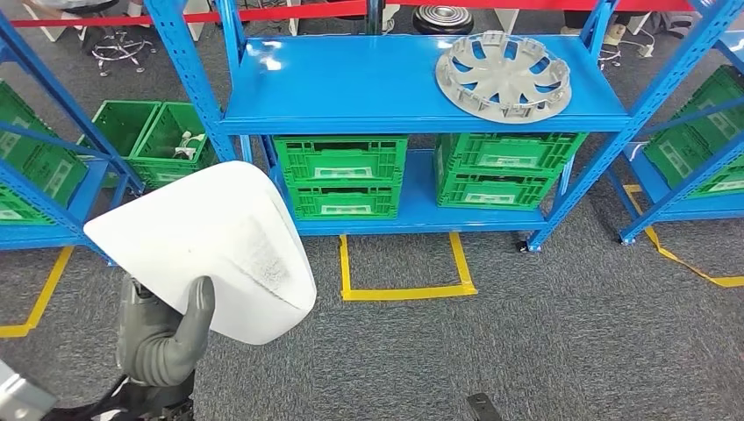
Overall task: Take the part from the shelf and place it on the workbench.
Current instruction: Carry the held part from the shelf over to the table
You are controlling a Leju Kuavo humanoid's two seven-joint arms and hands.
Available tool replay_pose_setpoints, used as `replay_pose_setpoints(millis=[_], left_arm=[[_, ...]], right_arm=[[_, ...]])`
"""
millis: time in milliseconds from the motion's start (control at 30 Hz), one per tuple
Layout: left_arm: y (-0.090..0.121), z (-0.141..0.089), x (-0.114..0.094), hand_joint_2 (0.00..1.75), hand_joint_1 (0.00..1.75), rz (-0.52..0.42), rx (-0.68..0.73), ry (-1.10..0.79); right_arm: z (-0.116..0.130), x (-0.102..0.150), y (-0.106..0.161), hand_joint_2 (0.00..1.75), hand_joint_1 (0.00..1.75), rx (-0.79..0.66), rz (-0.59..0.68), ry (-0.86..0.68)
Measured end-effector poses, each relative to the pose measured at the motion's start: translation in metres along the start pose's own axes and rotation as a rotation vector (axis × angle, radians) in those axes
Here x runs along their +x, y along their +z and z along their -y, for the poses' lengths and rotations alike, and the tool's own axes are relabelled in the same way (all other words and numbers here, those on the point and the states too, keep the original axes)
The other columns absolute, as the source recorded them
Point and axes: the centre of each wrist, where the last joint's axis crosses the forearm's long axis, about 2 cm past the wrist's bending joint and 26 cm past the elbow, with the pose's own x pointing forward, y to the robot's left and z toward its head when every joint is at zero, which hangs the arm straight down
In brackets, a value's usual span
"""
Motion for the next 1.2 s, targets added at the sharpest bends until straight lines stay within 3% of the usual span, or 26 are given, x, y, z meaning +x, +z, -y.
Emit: replay_pose_setpoints(millis=[1200], left_arm=[[0.0017,0.0005,-0.0007,1.75,1.75,-0.004,0.015,0.004]], right_arm=[[-0.0045,0.0008,0.0004,1.75,0.00,0.014,0.003,0.014]])
